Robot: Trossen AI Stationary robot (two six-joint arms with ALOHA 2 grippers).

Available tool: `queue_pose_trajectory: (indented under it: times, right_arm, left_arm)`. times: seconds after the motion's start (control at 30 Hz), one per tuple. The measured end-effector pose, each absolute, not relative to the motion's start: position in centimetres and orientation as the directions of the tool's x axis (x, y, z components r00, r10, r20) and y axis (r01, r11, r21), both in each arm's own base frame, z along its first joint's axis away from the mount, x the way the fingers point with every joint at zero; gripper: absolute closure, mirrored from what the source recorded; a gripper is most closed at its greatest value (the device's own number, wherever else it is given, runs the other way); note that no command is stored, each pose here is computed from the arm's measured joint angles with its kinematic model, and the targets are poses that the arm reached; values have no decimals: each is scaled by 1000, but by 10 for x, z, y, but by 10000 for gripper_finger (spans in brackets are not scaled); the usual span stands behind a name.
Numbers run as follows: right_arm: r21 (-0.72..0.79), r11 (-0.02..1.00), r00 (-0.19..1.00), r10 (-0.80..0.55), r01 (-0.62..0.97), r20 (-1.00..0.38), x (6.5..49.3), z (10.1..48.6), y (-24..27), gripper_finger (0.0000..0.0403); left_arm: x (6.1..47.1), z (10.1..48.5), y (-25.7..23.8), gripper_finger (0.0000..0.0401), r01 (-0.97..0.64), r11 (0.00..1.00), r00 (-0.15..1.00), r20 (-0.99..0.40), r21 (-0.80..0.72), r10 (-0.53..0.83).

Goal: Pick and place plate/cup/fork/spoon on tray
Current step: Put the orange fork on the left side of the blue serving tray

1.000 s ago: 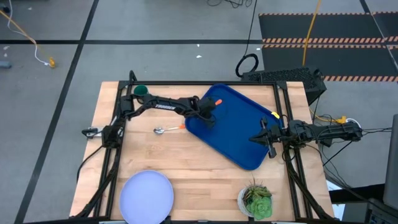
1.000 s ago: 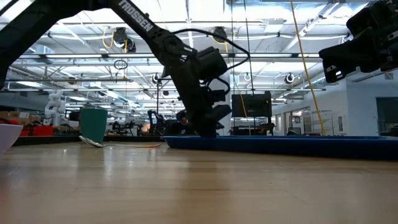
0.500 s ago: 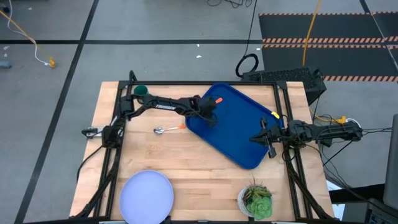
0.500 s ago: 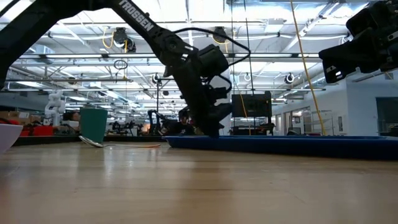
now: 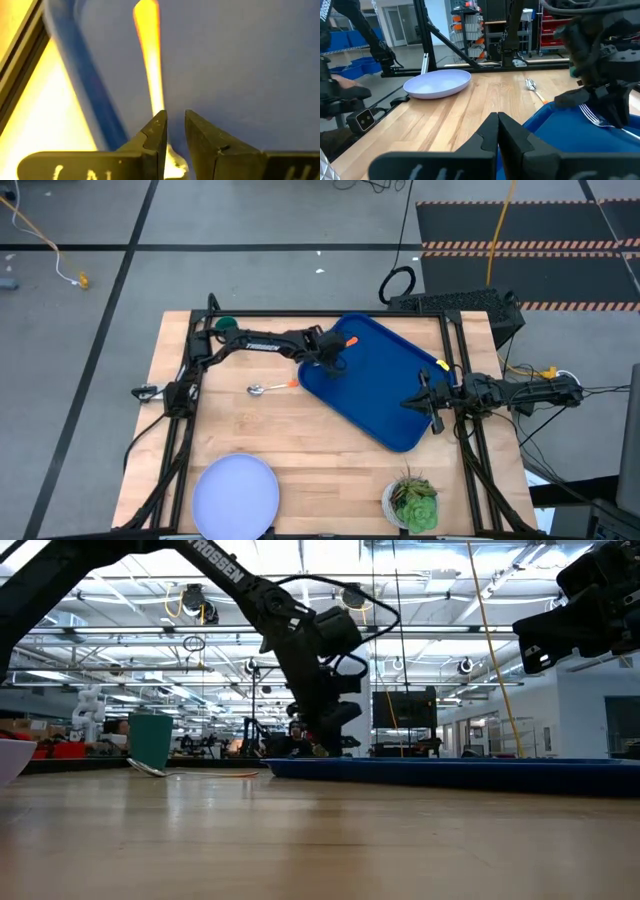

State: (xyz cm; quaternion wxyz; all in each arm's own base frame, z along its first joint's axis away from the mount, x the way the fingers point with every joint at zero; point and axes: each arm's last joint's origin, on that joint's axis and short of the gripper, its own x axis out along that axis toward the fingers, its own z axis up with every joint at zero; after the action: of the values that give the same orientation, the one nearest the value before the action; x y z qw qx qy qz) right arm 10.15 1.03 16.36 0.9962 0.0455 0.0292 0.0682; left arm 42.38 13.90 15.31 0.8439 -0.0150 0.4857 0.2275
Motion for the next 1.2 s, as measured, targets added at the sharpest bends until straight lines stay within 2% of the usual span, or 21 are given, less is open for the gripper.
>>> queue_pose_trajectory:
  times: [0.1,0.47,0.57,0.77,0.87,1.0,1.2]
  right_arm:
    - [95,986,989,139,-134,-52,101,164,10,403]
    - [95,987,989,139,-134,-52,101,164,10,403]
    - [95,986,989,139,-133,-52,101,164,10,403]
    - [95,986,989,139,-134,-52,101,164,10,403]
    - [95,986,989,139,-134,-52,101,164,10,403]
    - [95,986,989,139,-134,-52,101,164,10,403]
    - [95,986,989,139,-134,-52,101,164,10,403]
  left_arm:
    - [420,151,147,329,-417,888,401,-837,194,371]
    - [419,152,156,324,-416,905,458,-840,86,290]
    - [419,152,155,295,-403,913,469,-842,63,265]
    - [420,152,156,213,-436,894,454,-832,105,319]
    - [420,152,156,195,-438,893,454,-832,103,319]
    - [420,152,155,198,-455,886,455,-833,88,316]
    - [418,151,155,235,-472,879,444,-844,64,300]
